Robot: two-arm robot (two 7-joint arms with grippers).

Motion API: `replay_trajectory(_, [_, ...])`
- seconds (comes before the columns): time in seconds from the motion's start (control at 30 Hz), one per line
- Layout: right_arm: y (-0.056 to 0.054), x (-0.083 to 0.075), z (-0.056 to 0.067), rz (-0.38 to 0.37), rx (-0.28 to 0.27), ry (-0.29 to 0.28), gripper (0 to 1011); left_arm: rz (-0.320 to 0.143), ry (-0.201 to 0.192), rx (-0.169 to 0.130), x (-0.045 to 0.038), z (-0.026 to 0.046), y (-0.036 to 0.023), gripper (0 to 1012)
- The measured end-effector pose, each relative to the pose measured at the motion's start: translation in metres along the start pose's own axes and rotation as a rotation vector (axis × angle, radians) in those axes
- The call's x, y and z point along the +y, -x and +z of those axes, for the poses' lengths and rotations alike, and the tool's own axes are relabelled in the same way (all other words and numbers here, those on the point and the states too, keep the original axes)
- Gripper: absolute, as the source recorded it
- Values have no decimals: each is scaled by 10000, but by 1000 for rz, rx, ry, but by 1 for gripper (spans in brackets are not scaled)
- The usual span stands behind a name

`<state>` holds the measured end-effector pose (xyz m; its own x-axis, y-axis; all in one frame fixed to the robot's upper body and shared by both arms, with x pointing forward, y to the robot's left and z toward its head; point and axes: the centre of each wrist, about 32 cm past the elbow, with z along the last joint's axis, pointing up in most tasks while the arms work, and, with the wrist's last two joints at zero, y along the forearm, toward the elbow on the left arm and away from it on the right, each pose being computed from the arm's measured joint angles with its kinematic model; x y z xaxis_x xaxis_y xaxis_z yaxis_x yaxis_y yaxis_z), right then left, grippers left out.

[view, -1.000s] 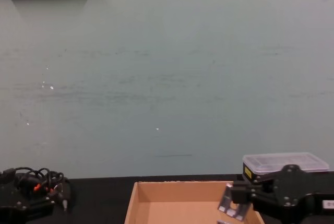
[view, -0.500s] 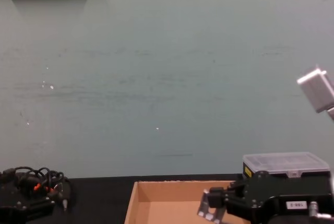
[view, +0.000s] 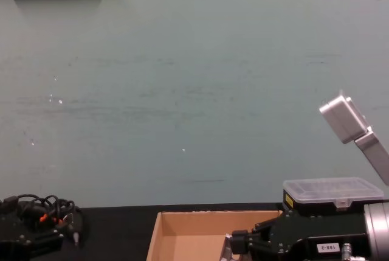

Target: Use one hand to pick up the angle iron from the table and place it into the box.

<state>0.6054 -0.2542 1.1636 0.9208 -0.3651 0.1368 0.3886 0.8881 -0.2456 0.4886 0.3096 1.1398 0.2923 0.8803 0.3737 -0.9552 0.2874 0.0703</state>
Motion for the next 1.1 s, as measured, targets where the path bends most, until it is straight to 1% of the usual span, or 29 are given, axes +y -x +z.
replay_trajectory(0.63, [1, -10, -2, -2, 3, -1, 60, 0, 0, 0, 0, 0, 0, 1000])
replay_trajectory(0.73, [1, -12, -5, -3, 5, 2, 137, 0, 0, 0, 0, 0, 0, 1000])
replay_trajectory(0.8, [1, -13, -6, -3, 5, 1, 210, 0, 0, 0, 0, 0, 0, 1000])
replay_trajectory(0.87, [1, -14, -6, -4, 5, 1, 252, 0, 0, 0, 0, 0, 0, 1000])
replay_trajectory(0.9, [1, -15, -6, -4, 5, 1, 309, 0, 0, 0, 0, 0, 0, 1000])
replay_trajectory(0.97, [1, -16, -6, -4, 5, 1, 349, 0, 0, 0, 0, 0, 0, 1000])
replay_trajectory(1.1, [1, -16, -4, -4, 5, 0, 482, 0, 0, 0, 0, 0, 0, 1000])
